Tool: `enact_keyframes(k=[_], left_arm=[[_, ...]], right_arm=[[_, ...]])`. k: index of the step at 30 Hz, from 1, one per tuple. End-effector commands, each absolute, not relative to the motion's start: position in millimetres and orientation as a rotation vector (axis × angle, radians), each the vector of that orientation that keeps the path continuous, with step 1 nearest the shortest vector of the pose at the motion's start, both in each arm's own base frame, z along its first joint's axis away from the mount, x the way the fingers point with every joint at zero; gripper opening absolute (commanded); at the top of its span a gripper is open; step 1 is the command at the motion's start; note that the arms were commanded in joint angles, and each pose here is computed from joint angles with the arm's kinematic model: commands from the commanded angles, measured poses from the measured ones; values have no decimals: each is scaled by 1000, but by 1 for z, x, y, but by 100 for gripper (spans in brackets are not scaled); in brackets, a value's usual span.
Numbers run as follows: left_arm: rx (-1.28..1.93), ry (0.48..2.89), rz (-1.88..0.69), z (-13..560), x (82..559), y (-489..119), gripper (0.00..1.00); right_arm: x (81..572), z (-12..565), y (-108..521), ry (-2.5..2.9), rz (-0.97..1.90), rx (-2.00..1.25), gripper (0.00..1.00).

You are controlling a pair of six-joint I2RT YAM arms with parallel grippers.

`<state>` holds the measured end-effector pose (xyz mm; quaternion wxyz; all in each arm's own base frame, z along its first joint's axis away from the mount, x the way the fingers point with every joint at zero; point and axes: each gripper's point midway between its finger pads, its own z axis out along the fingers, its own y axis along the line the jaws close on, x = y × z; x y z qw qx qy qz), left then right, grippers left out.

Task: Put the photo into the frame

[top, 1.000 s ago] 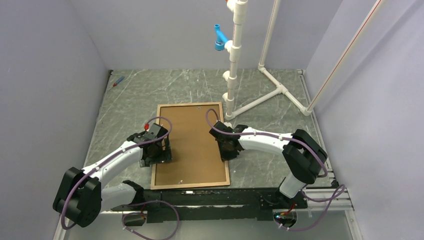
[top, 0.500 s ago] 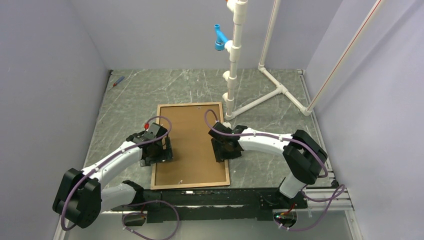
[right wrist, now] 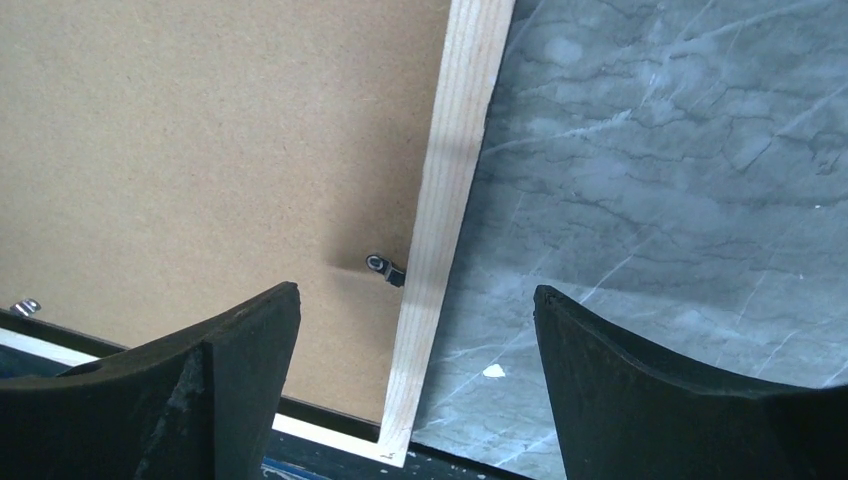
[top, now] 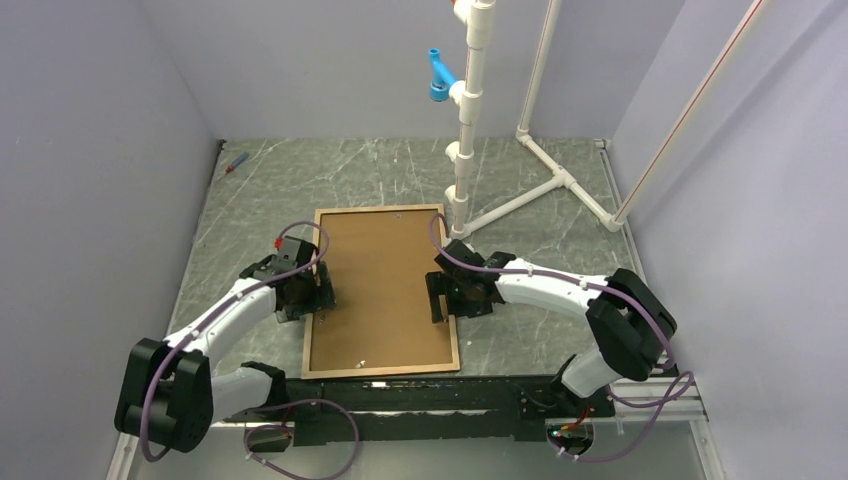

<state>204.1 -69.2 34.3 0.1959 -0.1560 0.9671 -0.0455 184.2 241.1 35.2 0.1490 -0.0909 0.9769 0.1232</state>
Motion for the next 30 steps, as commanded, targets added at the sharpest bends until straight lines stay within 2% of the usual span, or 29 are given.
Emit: enact_keyframes(k=[1,7,16,19,24,28,30], left_arm=[[-379,2714,-116,30,209,-68,84],[-369,2751,-37,28,200,-67,79],[-379,2808,-14,16,185,-71,58],[-365,2825,-15,12,185,-72,39],[-362,2837,-9,10,184,-73,16],[-355,2830,-24,13,186,-74,2],[-351,2822,-30,16,187,-75,0]], right_arm=[[186,43,250,2784,467,-240,88],[187,41,248,2793,477,-229,88],[189,39,247,2796,482,-221,88],[188,38,247,2799,479,-223,88],[190,39,246,2796,475,-220,88],[190,37,244,2801,469,-217,88],[190,36,243,2802,466,-216,88]])
